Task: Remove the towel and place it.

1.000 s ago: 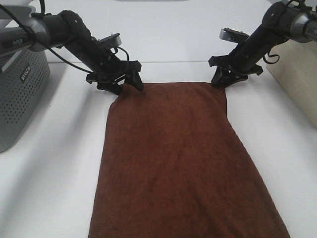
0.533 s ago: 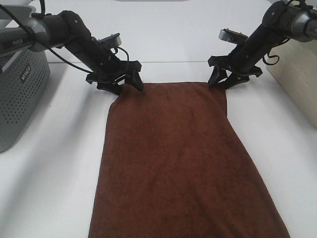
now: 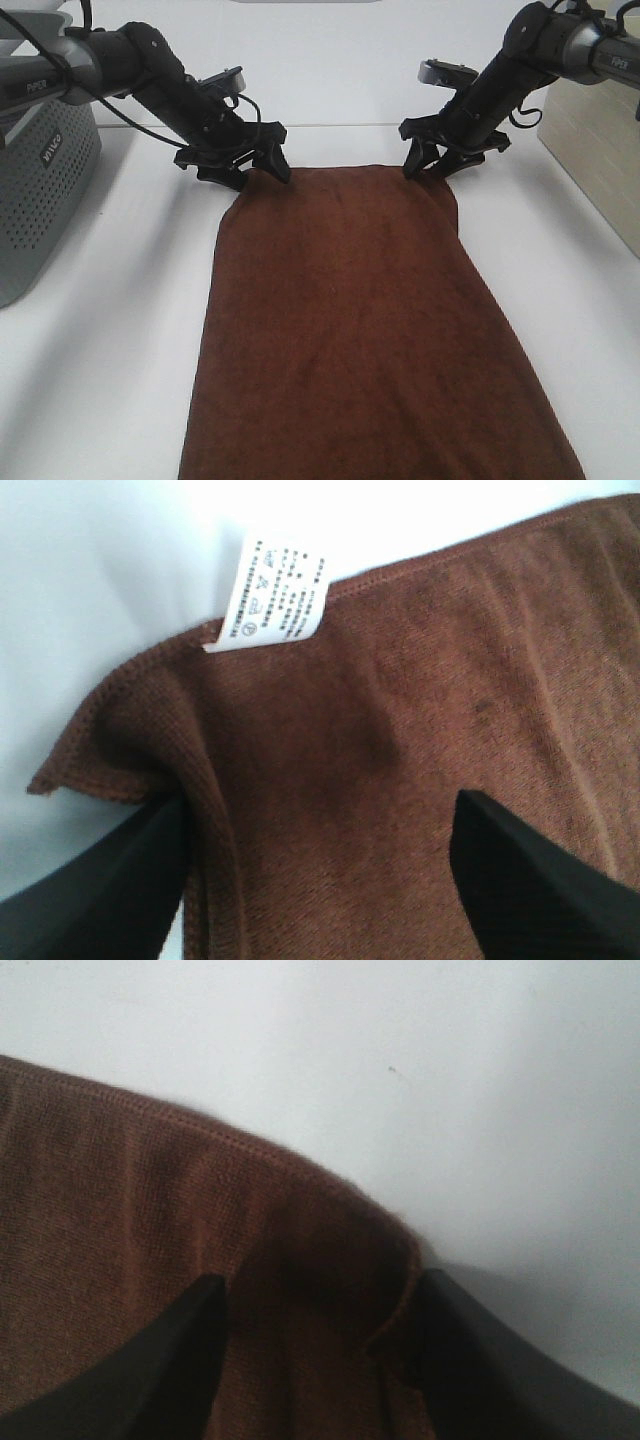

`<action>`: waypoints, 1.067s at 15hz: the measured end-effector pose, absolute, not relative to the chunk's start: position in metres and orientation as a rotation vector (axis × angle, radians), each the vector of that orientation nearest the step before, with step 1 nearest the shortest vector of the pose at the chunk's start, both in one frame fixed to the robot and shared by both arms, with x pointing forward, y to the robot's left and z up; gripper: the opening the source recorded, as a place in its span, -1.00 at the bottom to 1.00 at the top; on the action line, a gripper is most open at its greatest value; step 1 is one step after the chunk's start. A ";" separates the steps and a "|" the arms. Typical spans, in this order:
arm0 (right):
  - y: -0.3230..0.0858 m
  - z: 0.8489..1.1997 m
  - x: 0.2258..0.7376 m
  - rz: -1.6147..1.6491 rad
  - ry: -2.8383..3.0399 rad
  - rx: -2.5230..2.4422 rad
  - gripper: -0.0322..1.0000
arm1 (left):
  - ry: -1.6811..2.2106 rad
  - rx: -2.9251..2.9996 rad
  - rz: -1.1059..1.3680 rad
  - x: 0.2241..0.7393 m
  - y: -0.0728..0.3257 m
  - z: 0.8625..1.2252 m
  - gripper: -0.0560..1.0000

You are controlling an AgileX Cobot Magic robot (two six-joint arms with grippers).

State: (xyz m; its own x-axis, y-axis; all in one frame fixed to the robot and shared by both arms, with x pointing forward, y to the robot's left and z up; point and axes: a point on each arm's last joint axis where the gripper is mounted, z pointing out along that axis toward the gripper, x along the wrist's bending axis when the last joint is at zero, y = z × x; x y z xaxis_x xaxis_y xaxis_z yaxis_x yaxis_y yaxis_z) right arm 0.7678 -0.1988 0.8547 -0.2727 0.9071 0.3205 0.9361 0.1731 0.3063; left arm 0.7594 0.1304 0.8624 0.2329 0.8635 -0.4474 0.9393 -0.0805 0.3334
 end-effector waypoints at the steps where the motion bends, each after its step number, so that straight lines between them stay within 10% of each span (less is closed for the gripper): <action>1: -0.200 0.854 0.768 -0.690 -2.372 -1.858 -0.04 | 1.647 1.960 -0.176 0.760 0.131 0.862 0.35; 4: -0.203 0.854 0.769 -0.673 -2.402 -1.865 -0.42 | 1.648 1.961 -0.169 0.760 0.131 0.861 0.18; 9: -0.205 0.853 0.770 -0.654 -2.407 -1.883 -0.92 | 1.648 2.018 -0.123 0.760 0.135 0.856 -0.85; 16: -0.207 0.869 0.784 -0.653 -2.582 -1.870 -0.92 | 1.554 2.055 0.041 0.771 0.134 0.863 -0.89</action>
State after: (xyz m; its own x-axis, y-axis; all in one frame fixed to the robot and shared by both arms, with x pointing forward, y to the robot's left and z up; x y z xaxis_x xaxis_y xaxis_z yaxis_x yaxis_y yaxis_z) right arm 0.7836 -0.2072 0.8690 -0.3353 0.9316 0.1403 0.8863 0.2615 0.3821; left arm 0.7710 0.1341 0.8632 0.3287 0.8958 -0.2992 0.8787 -0.1739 0.4446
